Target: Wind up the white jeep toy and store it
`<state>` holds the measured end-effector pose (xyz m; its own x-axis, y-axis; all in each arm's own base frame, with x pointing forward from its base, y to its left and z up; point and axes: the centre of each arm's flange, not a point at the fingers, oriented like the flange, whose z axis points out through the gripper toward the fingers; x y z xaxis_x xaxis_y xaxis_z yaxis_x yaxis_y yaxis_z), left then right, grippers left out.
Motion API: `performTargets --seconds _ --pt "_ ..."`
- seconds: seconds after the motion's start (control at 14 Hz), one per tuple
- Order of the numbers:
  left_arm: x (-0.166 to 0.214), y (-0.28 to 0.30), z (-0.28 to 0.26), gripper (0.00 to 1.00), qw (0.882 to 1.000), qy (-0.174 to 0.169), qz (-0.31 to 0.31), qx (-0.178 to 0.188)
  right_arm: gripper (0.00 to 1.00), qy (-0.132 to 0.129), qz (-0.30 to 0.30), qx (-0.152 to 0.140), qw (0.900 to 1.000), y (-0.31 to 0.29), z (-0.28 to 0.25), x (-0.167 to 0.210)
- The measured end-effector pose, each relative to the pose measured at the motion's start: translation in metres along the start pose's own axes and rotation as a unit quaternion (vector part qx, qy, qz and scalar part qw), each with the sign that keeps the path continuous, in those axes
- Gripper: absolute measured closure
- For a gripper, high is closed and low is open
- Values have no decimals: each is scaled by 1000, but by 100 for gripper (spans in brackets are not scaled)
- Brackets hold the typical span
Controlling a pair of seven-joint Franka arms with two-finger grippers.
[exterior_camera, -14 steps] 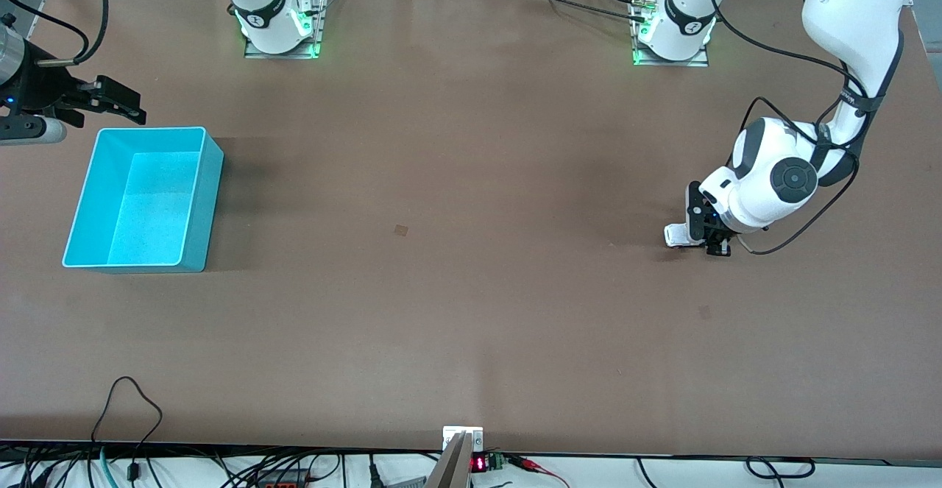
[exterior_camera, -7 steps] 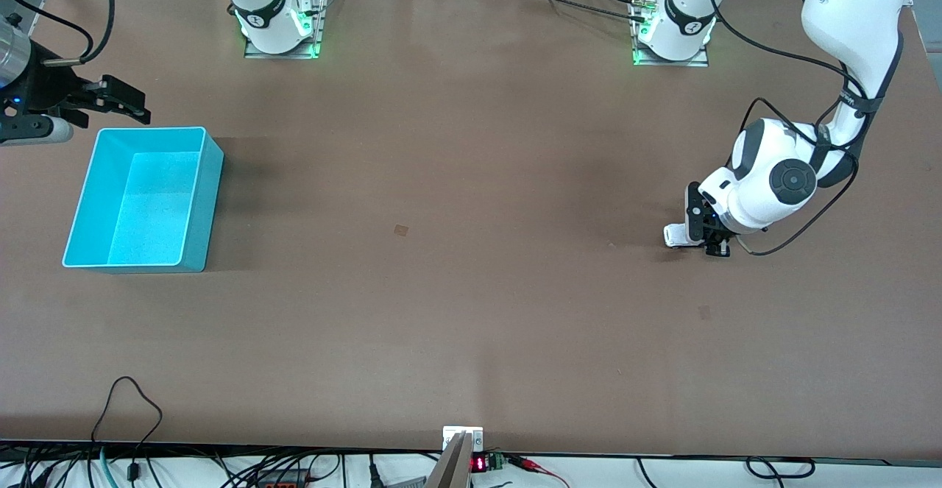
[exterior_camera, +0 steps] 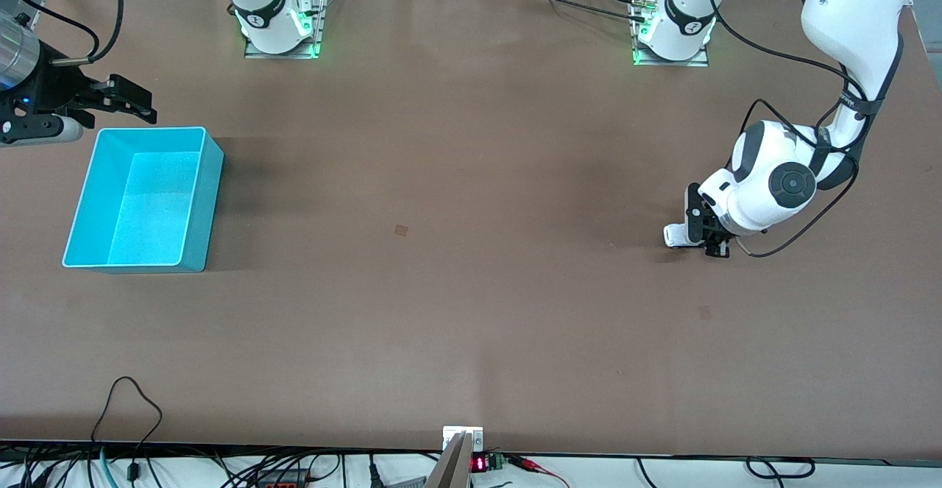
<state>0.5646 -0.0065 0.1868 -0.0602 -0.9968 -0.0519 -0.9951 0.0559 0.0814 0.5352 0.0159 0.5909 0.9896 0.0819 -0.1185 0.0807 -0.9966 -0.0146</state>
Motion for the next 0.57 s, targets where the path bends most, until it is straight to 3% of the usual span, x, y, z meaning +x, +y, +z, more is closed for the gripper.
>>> performTargets --seconds 0.57 --pt "-18 -1 1 46 1000 -10 -2 -3 0 0 0 0 1000 0 0 0"
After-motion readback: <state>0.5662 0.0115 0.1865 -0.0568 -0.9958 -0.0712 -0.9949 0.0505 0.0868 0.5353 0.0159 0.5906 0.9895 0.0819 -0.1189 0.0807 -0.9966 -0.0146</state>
